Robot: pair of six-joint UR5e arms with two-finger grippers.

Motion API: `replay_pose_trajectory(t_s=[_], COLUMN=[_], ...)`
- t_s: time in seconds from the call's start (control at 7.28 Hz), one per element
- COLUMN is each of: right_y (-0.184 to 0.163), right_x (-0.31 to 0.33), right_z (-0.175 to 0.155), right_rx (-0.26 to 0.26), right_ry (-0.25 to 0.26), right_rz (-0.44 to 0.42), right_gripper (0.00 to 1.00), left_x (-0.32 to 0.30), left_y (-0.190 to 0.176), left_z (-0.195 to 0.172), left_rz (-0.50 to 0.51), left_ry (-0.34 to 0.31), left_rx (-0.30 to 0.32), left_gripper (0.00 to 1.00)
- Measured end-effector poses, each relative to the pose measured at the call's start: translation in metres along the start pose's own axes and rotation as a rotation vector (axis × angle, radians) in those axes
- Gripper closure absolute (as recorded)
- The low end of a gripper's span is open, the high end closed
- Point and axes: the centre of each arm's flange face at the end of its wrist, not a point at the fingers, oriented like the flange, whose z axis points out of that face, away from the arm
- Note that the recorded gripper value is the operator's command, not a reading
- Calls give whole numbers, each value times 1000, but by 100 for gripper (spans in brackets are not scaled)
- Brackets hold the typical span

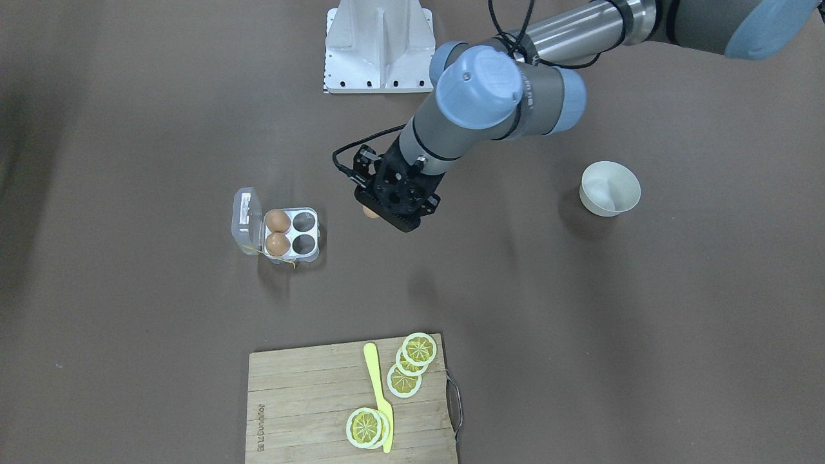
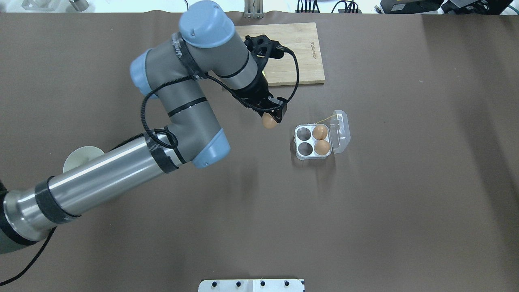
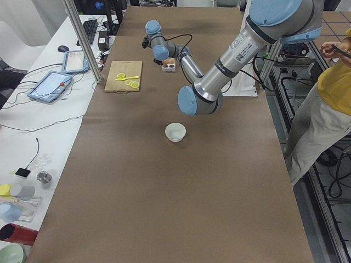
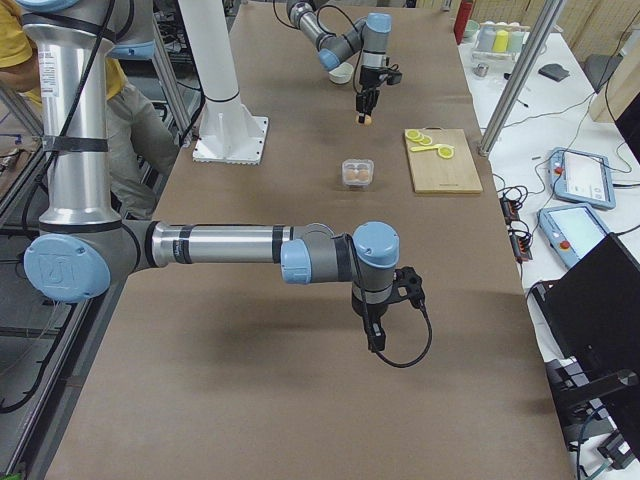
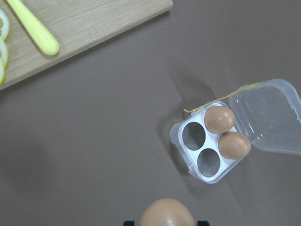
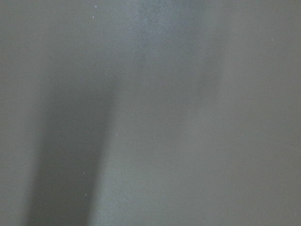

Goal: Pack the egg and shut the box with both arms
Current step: 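Lift the egg and carry it with the left gripper to the egg box, then lower the egg into an empty slot and open the left gripper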

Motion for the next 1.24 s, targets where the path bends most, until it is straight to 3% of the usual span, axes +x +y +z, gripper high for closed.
replay_pose_trajectory(t_s=[0.55,1.24], right_y=[-2,-3], right_x=[-1,-1], right_z=[0,-1], right_rx=[1,2], right_ry=[0,4], right_rz=[-4,-8], right_gripper=[0,0], left_x=[55,59], left_y=[-16,-2], left_z=[46,91], left_rz=[33,44], left_ry=[-40,-98], left_rx=[62,85], left_gripper=[86,84])
